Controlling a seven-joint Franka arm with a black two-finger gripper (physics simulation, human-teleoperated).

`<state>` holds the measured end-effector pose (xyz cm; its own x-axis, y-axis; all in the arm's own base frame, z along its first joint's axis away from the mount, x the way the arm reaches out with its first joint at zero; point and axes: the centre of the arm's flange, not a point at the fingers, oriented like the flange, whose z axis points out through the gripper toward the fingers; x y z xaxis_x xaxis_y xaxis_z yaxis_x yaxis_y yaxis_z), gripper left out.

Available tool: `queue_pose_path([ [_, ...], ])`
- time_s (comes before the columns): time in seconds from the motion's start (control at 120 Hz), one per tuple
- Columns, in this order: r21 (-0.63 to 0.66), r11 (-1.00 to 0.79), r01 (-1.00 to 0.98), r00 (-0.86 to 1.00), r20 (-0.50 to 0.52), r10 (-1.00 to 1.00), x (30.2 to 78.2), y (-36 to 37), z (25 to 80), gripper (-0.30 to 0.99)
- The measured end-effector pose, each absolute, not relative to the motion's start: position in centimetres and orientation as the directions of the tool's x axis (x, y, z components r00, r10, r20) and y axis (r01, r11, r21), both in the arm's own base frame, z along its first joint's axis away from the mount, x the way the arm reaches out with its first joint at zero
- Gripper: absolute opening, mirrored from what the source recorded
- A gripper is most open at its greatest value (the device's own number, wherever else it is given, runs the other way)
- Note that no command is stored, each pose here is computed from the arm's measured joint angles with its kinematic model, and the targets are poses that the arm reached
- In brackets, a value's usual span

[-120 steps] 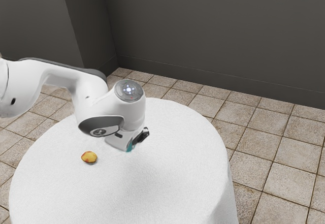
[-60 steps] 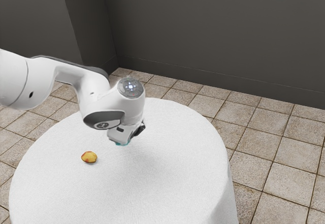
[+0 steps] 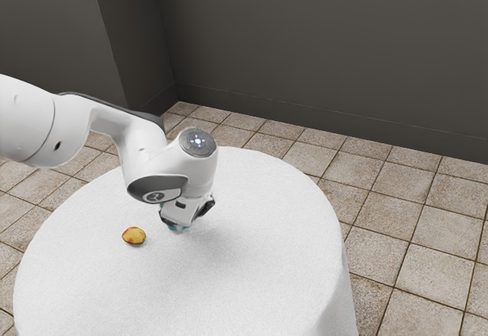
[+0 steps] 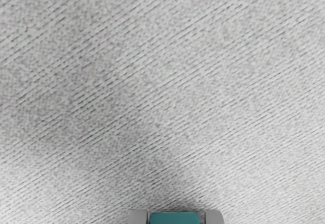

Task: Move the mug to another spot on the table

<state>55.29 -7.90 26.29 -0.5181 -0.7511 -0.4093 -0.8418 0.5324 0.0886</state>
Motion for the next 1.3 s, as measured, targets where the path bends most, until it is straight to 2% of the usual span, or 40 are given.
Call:
queue_pose_path([
  [0.233, 0.1, 0.522, -0.847, -0.514, -0.403, -0.757, 55.2, -7.8, 25.6, 0.01],
  [0.742, 0.122, 0.511, -0.851, -0.514, -0.397, -0.761, 55.0, -7.7, 24.9, 0.51],
  [0.933, 0.109, 0.51, -0.853, -0.508, -0.394, -0.766, 54.9, -8.4, 25.6, 0.62],
  [1.167, 0.021, 0.44, -0.898, -0.417, -0.357, -0.835, 54.9, -9.5, 30.1, 0.67],
  [1.3, -0.054, 0.334, -0.941, -0.304, -0.294, -0.906, 55.4, -10.8, 36.5, 0.68],
])
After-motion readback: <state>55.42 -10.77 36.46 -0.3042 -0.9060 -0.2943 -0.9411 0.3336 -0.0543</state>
